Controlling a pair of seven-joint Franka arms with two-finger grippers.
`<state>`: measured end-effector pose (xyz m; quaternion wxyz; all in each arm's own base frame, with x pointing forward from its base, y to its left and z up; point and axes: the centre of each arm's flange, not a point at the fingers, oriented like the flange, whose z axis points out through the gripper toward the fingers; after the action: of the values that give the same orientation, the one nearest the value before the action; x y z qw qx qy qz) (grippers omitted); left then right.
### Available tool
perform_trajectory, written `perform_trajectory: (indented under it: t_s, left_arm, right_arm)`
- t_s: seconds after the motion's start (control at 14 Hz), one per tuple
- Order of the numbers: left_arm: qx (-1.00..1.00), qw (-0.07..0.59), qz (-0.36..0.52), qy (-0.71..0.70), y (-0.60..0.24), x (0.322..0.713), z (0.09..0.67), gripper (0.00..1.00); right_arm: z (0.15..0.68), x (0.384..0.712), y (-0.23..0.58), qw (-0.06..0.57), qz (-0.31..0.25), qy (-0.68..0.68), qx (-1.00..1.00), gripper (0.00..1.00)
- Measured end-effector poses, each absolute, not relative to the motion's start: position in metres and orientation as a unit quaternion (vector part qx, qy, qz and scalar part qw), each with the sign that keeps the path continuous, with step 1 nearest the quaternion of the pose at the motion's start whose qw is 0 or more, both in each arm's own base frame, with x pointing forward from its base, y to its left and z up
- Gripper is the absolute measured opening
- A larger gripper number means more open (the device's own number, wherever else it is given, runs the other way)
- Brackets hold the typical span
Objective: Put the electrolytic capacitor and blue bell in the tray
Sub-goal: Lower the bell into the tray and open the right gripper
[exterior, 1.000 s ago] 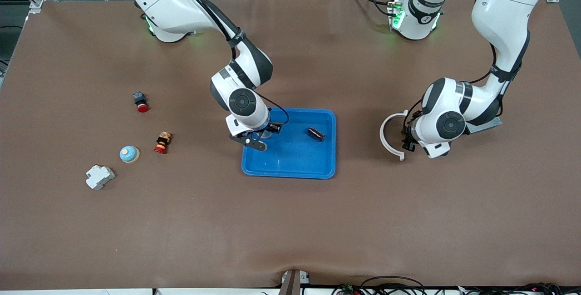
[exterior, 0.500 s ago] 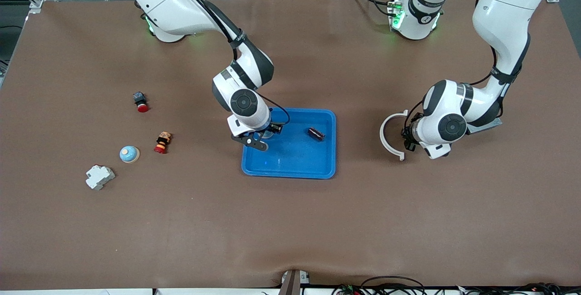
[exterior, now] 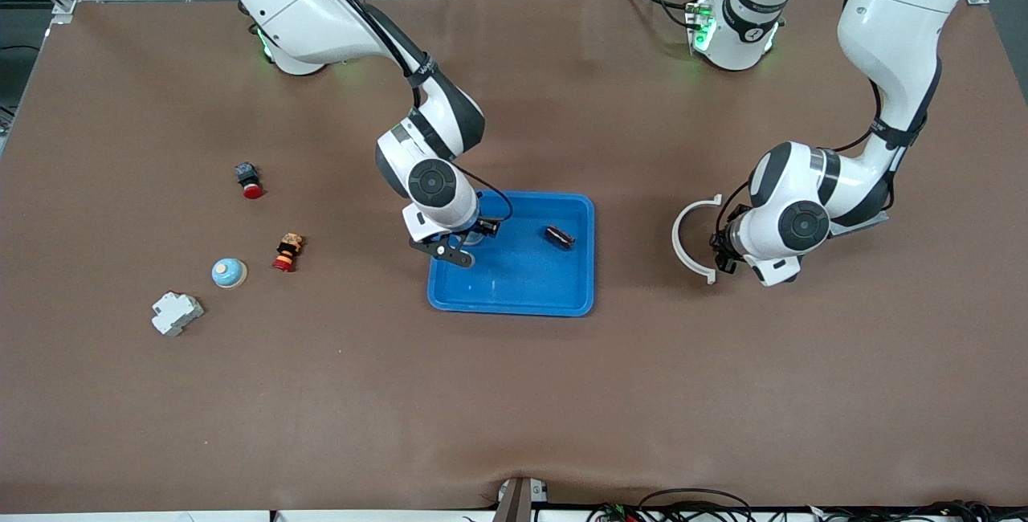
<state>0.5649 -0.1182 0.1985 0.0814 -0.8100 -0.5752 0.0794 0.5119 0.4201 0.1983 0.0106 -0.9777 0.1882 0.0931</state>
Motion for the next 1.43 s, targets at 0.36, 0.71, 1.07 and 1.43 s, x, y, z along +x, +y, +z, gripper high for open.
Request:
perform_trajectory:
  t_s: [0.36, 0.71, 1.07, 1.43]
  left_arm:
    - [-0.827, 0.054, 0.053, -0.557, -0.128, 0.585, 0.232, 0.34]
    - [-0.844, 0.016, 0.029, -0.535, -0.173, 0.602, 0.271, 0.34]
    - [-0.849, -0.008, 0.017, -0.529, -0.253, 0.599, 0.289, 0.34]
    - [-0.816, -0.038, 0.029, -0.575, -0.333, 0.613, 0.276, 0.34]
  right_arm:
    - [0.198, 0.512, 0.42, 0.011, 0.093, 0.188, -0.978, 0.87]
    - [0.204, 0.516, 0.421, 0.013, 0.09, 0.188, -0.978, 1.0]
    - [0.261, 0.537, 0.394, -0.009, 0.106, 0.176, -0.979, 1.0]
    - [0.364, 0.56, 0.319, -0.014, 0.111, 0.144, -0.983, 1.0]
